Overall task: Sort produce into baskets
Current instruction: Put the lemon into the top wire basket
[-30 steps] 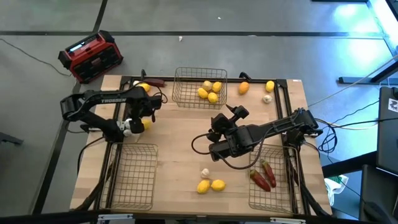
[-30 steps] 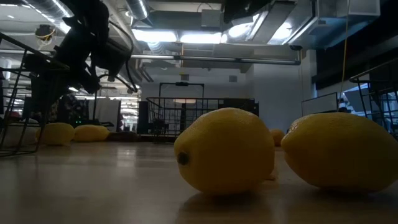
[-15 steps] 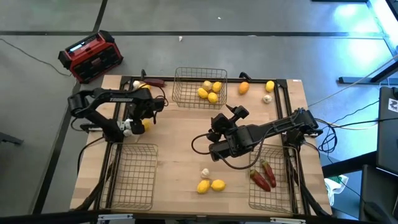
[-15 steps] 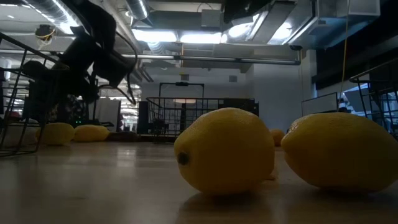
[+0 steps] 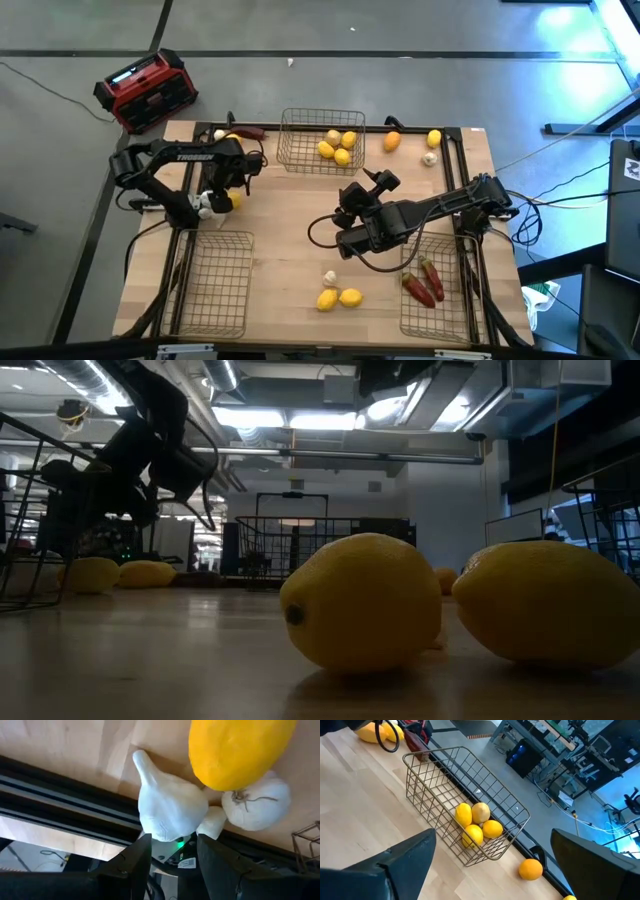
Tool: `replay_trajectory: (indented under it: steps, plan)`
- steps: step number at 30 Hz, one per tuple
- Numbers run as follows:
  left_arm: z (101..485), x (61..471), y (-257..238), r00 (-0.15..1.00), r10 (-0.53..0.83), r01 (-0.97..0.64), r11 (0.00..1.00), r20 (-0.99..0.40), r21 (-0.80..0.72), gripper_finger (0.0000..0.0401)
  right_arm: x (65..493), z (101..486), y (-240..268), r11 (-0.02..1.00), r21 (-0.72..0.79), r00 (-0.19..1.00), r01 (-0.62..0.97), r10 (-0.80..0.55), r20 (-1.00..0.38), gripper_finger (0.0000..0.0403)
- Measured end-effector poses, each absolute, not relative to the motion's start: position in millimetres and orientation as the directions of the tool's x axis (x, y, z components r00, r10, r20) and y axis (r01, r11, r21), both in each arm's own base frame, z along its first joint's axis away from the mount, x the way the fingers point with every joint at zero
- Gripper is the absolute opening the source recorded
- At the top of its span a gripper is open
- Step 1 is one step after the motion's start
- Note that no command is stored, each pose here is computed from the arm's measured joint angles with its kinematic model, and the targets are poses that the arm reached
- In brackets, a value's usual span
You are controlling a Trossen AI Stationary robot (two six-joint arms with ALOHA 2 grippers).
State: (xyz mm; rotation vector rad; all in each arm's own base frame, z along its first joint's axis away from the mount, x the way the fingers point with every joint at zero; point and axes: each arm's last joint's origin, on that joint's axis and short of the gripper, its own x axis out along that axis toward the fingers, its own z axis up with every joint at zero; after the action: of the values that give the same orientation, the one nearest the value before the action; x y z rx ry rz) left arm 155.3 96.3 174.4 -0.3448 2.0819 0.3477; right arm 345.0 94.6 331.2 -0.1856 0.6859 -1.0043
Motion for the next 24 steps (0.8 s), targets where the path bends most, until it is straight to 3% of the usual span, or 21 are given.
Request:
replay_trajectory:
  steps: [12, 24]
  plan:
    - [150.5, 163.4, 101.8, -0.614, -0.151, -0.360, 0.927, -0.774, 0.105, 0.0155, 345.1, 331.2, 94.7, 0.542, -0.445, 0.350, 0.714, -0.825, -0.444, 0.0390]
    - [152.4, 165.5, 103.3, -0.562, -0.102, -0.344, 0.931, -0.821, 0.120, 0.0155, 345.1, 331.6, 94.5, 0.537, -0.447, 0.350, 0.716, -0.829, -0.435, 0.0390]
